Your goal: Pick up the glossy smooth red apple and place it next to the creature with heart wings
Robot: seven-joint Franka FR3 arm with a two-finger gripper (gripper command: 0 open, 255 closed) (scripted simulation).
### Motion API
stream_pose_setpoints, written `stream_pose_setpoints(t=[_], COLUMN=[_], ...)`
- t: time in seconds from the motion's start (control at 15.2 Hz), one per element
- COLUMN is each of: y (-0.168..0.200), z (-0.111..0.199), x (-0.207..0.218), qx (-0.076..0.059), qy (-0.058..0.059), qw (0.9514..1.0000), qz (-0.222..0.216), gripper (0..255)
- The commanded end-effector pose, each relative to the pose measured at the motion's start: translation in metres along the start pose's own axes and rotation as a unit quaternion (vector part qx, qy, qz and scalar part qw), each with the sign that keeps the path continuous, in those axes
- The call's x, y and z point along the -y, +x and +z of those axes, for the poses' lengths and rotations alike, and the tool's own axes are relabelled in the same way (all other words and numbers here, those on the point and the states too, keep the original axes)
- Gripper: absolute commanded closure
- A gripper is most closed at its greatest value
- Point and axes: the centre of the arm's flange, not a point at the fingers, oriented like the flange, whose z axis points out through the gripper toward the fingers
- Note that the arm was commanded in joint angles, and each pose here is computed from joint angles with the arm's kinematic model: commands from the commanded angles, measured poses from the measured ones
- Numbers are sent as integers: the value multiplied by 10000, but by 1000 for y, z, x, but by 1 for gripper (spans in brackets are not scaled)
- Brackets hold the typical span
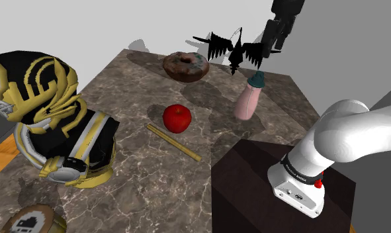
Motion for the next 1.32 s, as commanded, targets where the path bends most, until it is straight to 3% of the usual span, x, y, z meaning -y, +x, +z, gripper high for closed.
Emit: stream_pose_setpoints(t=[0.0, 0.59, 1.25], y=[0, 32, 81], z=[0, 53, 104], x=[0, 91, 191], qx=[0, -393, -829], qy=[0, 205, 431], qw=[10000, 9982, 9919], qz=[0, 406, 856], gripper=[0, 0, 0])
